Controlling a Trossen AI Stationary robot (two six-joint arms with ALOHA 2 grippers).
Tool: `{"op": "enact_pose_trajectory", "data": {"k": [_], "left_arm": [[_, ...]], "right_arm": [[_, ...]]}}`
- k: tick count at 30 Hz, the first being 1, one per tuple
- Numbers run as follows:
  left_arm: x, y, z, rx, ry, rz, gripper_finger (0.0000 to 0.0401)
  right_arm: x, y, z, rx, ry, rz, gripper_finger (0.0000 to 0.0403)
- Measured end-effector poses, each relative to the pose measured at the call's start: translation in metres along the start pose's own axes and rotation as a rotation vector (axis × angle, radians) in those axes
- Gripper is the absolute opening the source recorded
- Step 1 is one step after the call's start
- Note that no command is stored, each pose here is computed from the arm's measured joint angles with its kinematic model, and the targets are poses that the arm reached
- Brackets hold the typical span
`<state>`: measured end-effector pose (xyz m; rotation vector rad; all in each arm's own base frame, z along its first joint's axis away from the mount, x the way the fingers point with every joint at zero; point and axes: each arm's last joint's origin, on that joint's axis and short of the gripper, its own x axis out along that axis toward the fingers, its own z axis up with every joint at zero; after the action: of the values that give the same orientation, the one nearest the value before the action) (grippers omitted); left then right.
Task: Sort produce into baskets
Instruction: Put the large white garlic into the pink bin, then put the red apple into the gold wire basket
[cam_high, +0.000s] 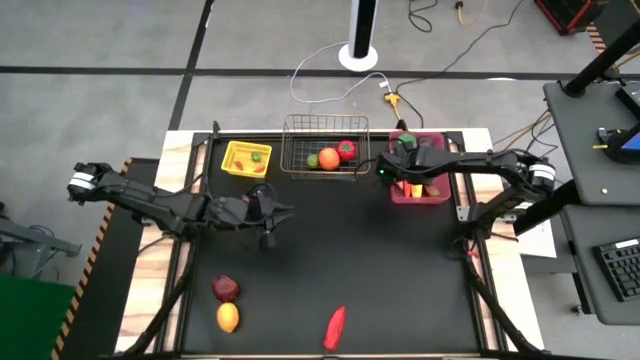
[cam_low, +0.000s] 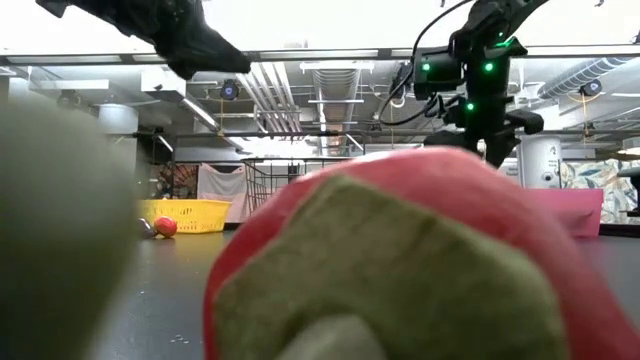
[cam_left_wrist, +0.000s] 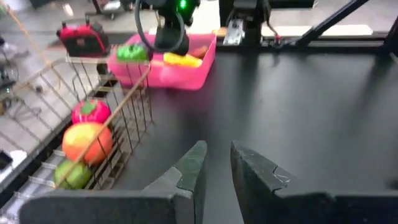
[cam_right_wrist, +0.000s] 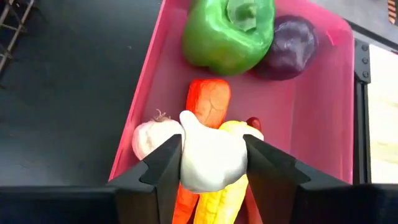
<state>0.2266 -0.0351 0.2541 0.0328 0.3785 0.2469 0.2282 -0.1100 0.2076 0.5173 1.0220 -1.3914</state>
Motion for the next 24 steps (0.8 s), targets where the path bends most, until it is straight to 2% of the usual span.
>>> {"op": "enact_pose_trajectory", "data": {"k": [10,14,17,21,24], "left_arm": [[0.000,0.001,-0.008,-0.058,0.076,0.012,0.0055],[-0.001,0.001,-0.007,-0.157,0.099,0.021,0.0056],[-0.006,0.003,-0.001,-0.228,0.186,0.070,0.0059],[-0.014,0.007,0.006,-0.261,0.357,0.157,0.0067],[-0.018,0.006,0.011,-0.246,0.504,0.135,0.0072]], "right_arm": [[0.000,-0.004,0.003,-0.004,0.010,0.013,0.0207],[-0.005,-0.004,0.004,-0.008,-0.008,0.035,0.0214],[-0.009,-0.005,0.004,-0.004,-0.025,0.058,0.0215],[-0.012,-0.004,0.007,-0.014,-0.057,0.093,0.0215],[-0.013,-0.001,0.009,-0.022,-0.078,0.115,0.0217]]}}
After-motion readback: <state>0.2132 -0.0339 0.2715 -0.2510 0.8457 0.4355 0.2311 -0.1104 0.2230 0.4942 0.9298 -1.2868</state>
